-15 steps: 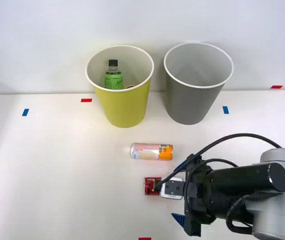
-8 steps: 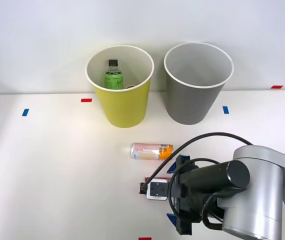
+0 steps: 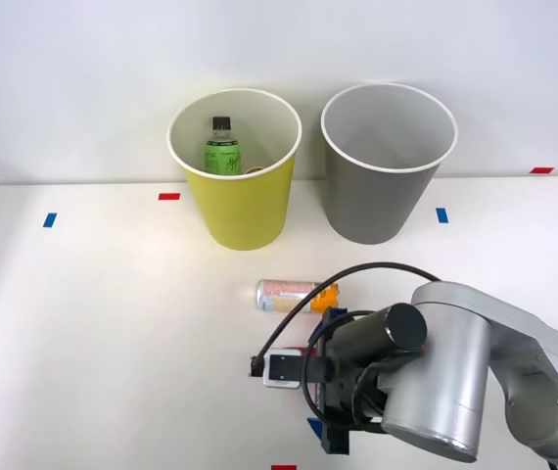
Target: Put cans in the gray bin, plastic bottles in the light green bin
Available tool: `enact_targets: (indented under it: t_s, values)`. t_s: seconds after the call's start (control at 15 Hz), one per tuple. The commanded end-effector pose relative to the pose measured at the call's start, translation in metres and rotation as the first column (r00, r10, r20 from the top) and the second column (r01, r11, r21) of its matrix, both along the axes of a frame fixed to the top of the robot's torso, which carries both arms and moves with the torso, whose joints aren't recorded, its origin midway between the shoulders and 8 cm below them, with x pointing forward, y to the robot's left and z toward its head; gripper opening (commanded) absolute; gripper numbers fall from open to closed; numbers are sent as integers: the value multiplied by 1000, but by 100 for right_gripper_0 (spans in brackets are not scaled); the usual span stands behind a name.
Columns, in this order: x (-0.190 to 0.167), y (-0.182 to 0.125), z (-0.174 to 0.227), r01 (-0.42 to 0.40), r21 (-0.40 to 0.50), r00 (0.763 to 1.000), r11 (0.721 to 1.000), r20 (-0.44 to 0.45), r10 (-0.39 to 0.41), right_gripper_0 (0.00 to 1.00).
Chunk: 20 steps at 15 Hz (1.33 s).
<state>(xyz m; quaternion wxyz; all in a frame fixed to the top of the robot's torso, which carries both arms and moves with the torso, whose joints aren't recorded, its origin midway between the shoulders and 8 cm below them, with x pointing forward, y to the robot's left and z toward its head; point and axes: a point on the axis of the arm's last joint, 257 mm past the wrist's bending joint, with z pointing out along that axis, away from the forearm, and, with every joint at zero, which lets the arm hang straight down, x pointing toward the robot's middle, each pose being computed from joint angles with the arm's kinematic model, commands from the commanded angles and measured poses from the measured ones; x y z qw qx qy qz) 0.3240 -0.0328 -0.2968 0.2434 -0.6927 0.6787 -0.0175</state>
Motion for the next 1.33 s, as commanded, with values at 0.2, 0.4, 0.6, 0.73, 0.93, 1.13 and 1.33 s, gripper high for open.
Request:
enact_targets:
  t_s: [0.2,0.4,0.6,0.73,0.93,1.13,1.33]
  values:
    - [24,13,-8,12,-25,1000,1000,17,-11,100]
    - [32,10,-11,8,-48,1000,999,29,-7,100]
    - [34,10,-12,-9,-59,999,998,34,11,100]
    - [33,9,-13,-16,-63,999,998,35,18,100]
    - [33,11,-13,-23,-63,999,998,36,25,100]
    - [33,13,-12,-25,-58,999,998,37,27,100]
    - [31,15,-12,-27,-57,999,998,34,29,100]
